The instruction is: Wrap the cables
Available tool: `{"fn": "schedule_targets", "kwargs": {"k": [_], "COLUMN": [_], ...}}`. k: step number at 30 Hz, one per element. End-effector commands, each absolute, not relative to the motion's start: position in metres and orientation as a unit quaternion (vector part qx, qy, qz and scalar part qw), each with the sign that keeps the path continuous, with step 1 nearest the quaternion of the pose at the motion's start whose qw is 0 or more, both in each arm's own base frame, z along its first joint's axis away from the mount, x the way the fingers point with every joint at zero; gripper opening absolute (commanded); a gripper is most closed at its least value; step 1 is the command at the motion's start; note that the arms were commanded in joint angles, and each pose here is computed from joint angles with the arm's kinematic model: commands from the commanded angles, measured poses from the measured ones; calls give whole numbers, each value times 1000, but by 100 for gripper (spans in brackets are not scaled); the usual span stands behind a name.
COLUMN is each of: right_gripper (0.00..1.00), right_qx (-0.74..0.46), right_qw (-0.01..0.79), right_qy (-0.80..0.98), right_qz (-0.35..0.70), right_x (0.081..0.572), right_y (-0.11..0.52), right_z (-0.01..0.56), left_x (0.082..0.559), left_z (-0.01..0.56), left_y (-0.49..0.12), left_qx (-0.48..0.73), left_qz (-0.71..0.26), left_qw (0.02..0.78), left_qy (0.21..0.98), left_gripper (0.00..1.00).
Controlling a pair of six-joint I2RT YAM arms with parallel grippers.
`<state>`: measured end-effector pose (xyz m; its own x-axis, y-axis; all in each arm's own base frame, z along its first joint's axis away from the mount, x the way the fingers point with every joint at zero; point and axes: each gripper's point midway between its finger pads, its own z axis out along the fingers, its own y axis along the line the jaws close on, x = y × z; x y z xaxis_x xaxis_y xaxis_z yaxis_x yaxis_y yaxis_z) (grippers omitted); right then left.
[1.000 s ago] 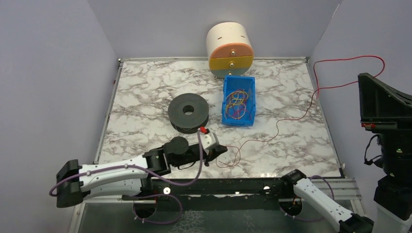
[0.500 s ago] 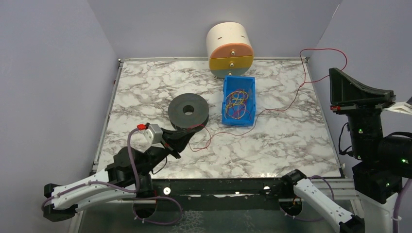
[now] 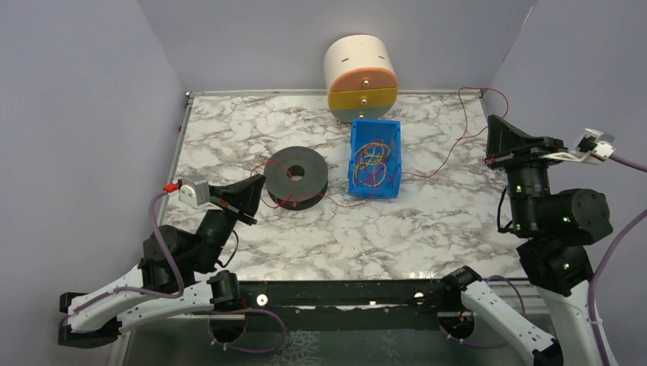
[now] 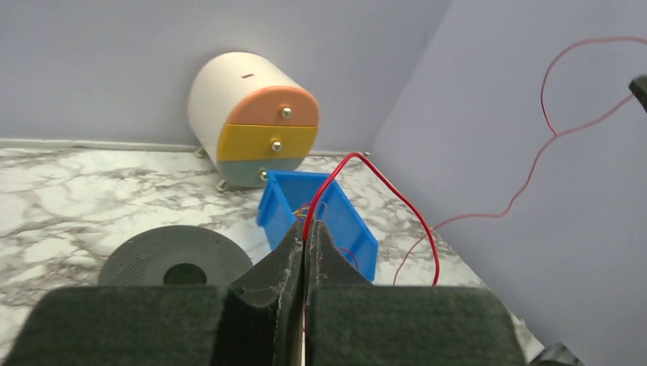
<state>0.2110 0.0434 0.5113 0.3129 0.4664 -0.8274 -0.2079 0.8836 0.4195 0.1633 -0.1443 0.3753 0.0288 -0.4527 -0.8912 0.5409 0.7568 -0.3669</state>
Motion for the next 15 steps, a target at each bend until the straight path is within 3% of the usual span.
{"fn": "schedule_targets", "kwargs": {"k": [1,9,15], "right_gripper": [1,1,1], "right_qx": [172,253,247], "right_qw": [784,743,730], "right_qy": [581,619,631], "right_qz": [136,37,85], "right_x": [237,263,273], "right_y": [25,0,19], "right_z": [476,414,402], "left_x": [180,189,193], "left_z": [380,388,367], "left_y": [-108,-64,-73], "left_qx": [-24,-92,-76], "left_qz": [-261,-165,-121], "left_qw": [728,732,710], "left_qy": [633,655,690], "left_gripper": [0,0,0]}}
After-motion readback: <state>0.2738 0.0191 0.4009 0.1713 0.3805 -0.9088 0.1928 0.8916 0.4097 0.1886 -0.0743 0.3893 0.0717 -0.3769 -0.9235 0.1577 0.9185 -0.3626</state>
